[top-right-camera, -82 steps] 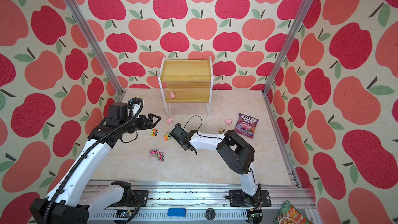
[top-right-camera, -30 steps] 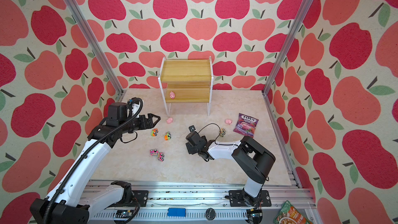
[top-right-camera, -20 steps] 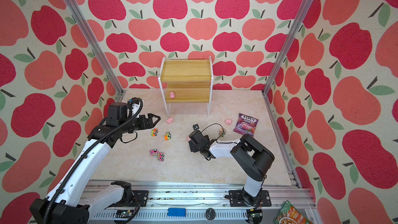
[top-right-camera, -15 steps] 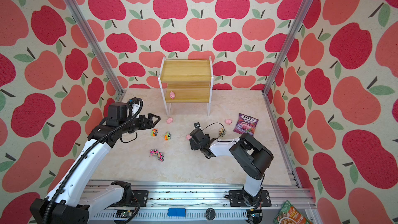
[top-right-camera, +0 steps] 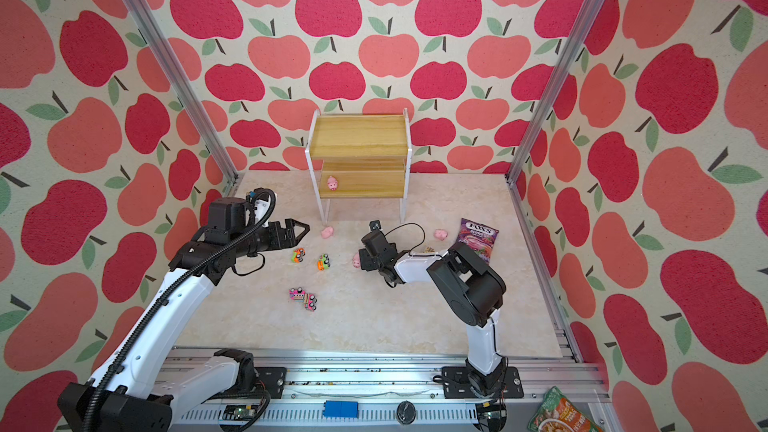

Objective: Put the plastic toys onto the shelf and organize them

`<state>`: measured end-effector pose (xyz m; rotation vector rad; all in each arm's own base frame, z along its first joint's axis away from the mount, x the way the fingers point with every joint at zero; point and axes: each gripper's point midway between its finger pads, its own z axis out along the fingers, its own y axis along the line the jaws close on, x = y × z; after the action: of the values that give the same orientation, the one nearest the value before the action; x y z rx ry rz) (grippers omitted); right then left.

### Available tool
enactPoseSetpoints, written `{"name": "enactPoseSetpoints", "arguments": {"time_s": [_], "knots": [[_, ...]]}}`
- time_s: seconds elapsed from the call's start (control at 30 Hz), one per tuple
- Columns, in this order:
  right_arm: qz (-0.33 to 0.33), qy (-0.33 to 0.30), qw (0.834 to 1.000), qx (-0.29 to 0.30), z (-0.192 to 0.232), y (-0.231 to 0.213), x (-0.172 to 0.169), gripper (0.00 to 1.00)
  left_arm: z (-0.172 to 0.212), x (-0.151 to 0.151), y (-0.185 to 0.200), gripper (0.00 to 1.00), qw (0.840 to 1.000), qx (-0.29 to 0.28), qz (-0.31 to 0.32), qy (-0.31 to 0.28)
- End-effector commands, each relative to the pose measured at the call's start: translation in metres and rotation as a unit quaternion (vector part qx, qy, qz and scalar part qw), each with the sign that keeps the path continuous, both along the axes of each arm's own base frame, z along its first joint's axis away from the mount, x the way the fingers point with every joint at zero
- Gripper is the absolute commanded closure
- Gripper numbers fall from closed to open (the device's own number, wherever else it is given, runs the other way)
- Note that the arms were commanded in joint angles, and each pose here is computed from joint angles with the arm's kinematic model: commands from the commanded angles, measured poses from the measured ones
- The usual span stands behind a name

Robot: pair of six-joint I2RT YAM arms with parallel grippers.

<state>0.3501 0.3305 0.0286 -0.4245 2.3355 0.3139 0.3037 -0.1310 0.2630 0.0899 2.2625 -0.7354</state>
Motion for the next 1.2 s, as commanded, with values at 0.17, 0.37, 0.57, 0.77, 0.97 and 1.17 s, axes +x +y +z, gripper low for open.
{"name": "enactPoseSetpoints", "arguments": {"time_s": [0.17, 0.37, 0.57, 0.77, 0.97, 1.17], "knots": [[0.026, -0.003, 1.0, -0.002, 0.023, 0.0, 0.002, 0.17, -0.003, 0.001, -0.004, 0.05, 1.0, 0.004, -0.009, -0.002], [0.024, -0.034, 0.998, 0.038, 0.059, -0.007, -0.013, 0.16, 0.001, -0.004, -0.003, 0.05, 0.999, 0.031, -0.003, -0.01], [0.029, -0.051, 0.997, 0.04, 0.072, 0.008, -0.036, 0.17, 0.005, -0.021, 0.004, 0.04, 0.991, 0.13, 0.019, -0.02], [0.009, -0.055, 0.998, 0.031, 0.065, 0.027, -0.047, 0.22, -0.006, -0.033, 0.022, 0.04, 0.983, 0.178, 0.04, 0.004], [-0.024, -0.054, 0.998, 0.002, 0.049, 0.037, -0.045, 0.26, -0.019, -0.032, 0.025, 0.04, 0.981, 0.189, 0.039, 0.003], [-0.034, -0.047, 0.998, 0.0, 0.038, 0.042, -0.043, 0.31, -0.025, -0.03, 0.026, 0.04, 0.984, 0.172, 0.039, 0.0]]}}
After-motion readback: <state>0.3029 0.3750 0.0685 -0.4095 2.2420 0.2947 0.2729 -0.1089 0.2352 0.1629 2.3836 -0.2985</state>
